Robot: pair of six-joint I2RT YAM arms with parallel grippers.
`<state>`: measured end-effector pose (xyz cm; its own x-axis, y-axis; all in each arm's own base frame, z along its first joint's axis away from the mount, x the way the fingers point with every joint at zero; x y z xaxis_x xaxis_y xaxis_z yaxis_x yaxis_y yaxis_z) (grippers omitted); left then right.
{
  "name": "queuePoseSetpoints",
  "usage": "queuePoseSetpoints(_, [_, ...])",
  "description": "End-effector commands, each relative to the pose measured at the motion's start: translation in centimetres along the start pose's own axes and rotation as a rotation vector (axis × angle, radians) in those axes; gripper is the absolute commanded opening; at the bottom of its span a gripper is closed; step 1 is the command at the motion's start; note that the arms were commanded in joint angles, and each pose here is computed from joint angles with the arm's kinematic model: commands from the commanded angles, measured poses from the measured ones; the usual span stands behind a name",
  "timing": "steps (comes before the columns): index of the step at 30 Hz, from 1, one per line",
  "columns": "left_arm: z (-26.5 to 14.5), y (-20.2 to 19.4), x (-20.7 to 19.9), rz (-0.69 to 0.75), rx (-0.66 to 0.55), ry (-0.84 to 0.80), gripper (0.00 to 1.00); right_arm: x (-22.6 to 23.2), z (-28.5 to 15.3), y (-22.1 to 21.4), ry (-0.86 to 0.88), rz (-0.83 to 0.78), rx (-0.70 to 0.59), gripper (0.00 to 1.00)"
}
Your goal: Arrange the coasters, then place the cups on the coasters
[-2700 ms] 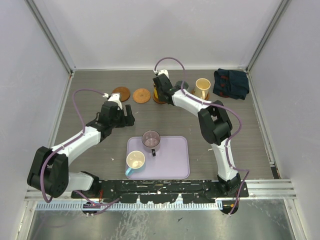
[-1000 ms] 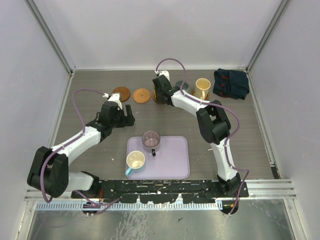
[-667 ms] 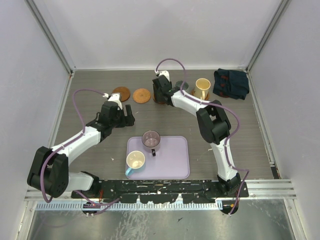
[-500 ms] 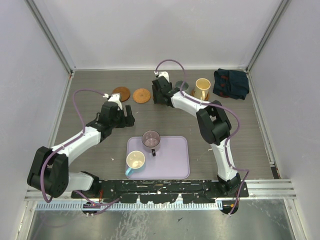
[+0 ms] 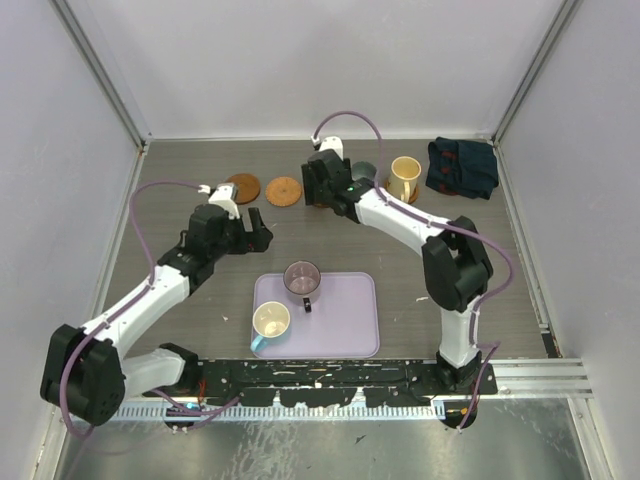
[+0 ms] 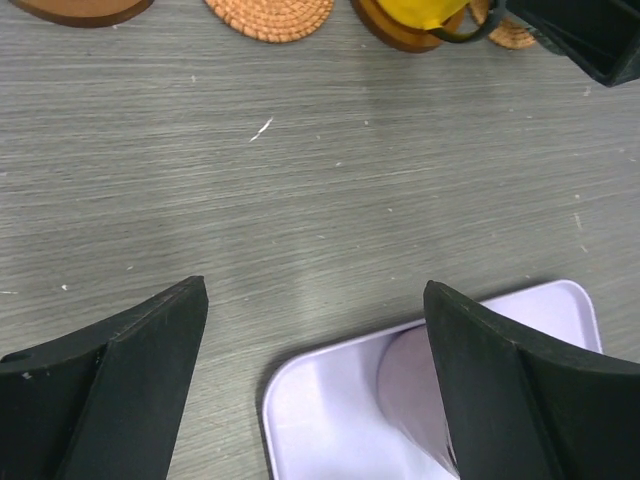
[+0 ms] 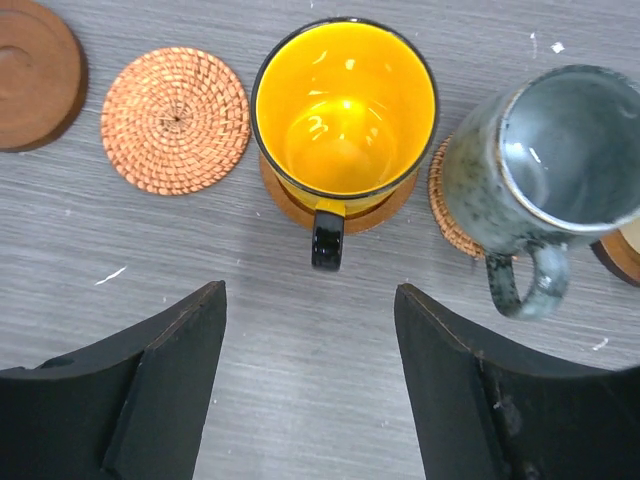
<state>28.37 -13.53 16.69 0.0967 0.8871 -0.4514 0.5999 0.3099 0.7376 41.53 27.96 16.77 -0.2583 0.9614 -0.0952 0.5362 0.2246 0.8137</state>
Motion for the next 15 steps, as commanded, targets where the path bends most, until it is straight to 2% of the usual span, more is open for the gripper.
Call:
queuePoseSetpoints(1, [-1.5,-0.2,-1.7,0.035,0.006,-0.092,0.92,-1.4,-4.3,3.7,-0.022,0.075,-0.141,0.73])
queuePoseSetpoints(9, [-3.0,-3.5,-5.0,0.127,0.105,-0.177,1.0,-3.7,-8.4,2.8,-0.053,0.12,-0.199,0.74])
queuePoseSetpoints(15, [-3.9,-6.1,-7.3,0.194,0.198,-0.229,0.98,-4.7,-10.5,1.4,-0.045,0.158,-0.228,0.74])
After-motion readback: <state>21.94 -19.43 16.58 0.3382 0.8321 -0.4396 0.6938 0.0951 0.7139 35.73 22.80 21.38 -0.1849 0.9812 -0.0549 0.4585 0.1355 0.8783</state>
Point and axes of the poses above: each gripper's point midway between its finger pads, its own z axis out along the fingers, its own x axis along the line the jaws close on, y = z × x, the point moved 5 cm from there along -z, back along the fingers, and after that the axes turned 8 degrees about -z, right-handed, at the moved point
